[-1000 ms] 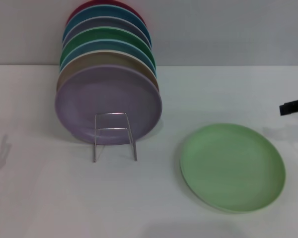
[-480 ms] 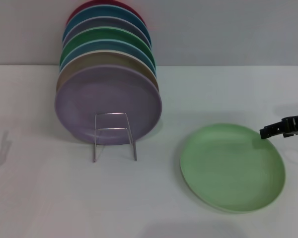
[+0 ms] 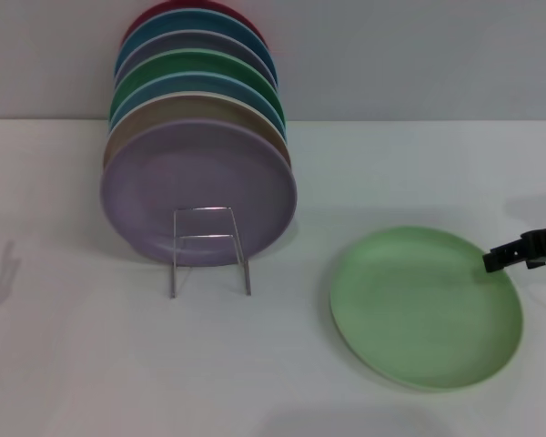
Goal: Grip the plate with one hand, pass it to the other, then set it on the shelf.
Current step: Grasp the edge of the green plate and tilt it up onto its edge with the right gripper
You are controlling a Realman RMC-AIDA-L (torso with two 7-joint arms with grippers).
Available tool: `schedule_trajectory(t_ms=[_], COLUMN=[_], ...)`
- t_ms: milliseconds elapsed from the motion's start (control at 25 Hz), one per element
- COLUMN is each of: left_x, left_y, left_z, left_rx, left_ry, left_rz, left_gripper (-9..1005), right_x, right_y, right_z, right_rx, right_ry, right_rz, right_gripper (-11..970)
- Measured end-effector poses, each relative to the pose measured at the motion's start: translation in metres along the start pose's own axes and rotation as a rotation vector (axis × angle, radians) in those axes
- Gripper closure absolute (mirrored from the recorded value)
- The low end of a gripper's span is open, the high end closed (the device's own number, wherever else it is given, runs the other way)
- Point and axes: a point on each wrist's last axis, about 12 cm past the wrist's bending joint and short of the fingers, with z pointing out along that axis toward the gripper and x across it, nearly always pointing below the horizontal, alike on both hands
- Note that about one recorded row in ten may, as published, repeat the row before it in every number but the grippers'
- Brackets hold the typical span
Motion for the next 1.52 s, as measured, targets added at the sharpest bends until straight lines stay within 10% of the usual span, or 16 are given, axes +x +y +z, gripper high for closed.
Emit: schedule_trajectory(t_ms=[1520], left_x=[0.002], left_y=[0.001], left_z=[-0.004], left_rx=[-0.003], left_ry=[0.012], left_rz=[0.000], left_gripper=[209], right_x=[-0.005], right_y=[0.003], right_z=[0.019], right_rx=[0.020], right_ry=[0.033], right_rz=[-0.022], right_gripper=[266])
